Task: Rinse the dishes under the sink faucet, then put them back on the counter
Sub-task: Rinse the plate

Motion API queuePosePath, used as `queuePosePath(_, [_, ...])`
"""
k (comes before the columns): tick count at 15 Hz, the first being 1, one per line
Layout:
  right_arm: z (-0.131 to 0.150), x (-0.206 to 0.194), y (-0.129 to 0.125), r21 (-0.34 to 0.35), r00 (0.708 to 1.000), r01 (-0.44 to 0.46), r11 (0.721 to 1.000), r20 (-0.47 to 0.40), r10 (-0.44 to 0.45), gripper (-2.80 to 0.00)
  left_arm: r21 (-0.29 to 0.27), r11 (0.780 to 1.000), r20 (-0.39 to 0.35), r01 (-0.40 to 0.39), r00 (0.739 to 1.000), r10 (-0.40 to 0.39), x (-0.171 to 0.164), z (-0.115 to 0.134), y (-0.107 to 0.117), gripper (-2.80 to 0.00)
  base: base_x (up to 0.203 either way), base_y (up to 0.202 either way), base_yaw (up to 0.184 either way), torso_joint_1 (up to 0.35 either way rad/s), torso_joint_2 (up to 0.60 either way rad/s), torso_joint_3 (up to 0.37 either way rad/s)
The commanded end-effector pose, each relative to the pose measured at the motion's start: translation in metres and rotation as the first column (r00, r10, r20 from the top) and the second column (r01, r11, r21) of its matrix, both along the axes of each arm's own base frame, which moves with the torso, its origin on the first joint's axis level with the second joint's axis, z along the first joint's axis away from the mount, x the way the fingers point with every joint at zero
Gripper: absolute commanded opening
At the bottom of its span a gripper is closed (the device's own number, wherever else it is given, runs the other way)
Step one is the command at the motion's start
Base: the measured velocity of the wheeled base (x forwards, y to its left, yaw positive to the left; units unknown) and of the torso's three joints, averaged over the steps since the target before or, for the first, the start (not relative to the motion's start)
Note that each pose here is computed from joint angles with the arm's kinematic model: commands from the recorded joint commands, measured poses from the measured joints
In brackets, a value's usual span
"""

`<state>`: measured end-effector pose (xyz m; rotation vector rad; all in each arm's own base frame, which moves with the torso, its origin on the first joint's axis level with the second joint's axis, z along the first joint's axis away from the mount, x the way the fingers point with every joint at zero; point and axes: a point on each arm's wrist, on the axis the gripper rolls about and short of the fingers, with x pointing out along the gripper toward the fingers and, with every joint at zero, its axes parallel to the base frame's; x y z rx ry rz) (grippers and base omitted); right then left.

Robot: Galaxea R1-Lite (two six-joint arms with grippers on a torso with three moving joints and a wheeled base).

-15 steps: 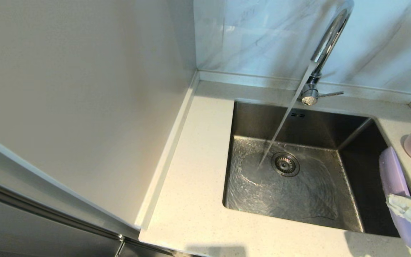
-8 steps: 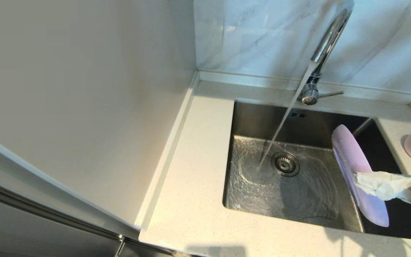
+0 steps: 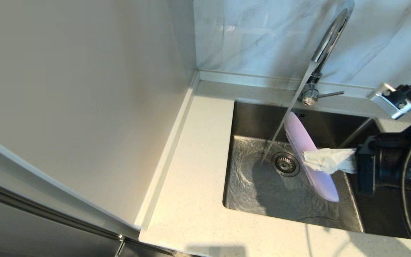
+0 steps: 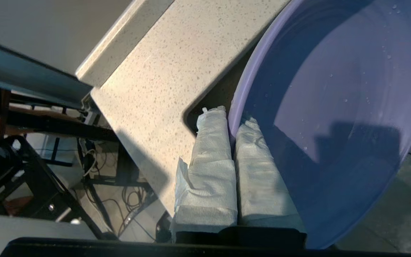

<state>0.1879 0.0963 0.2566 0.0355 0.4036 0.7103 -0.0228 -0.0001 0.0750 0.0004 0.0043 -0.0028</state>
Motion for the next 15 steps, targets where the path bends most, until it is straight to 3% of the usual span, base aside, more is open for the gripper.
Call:
queuePosePath(1, [-0.006, 0.021, 0.011, 0.0, 0.999, 0.009, 1.0, -0.042, -0.009, -2.8, 0.0, 1.0, 0.0, 0.0, 1.0, 0.0, 0.0, 0.0, 0.0, -2.8, 0.0, 0.0, 0.0, 0.0, 0.0, 0.0])
queuePosePath(6, [-0.003, 0.06, 0.025, 0.013, 0.981, 0.192, 0.981, 0.034, -0.192, -2.8, 0.0, 1.0, 0.0, 0.0, 1.0, 0.0, 0.0, 0.0, 0.0, -2.8, 0.0, 0.0, 0.0, 0.0, 0.0, 0.0])
queuePosePath(15, [0.002, 0.067, 0.024, -0.001, 0.917, 0.394, 0.919, 0.072, -0.393, -2.8, 0.0, 1.0, 0.0, 0.0, 1.0, 0.0, 0.0, 0.0, 0.0, -2.8, 0.0, 0.0, 0.0, 0.0, 0.0, 0.0])
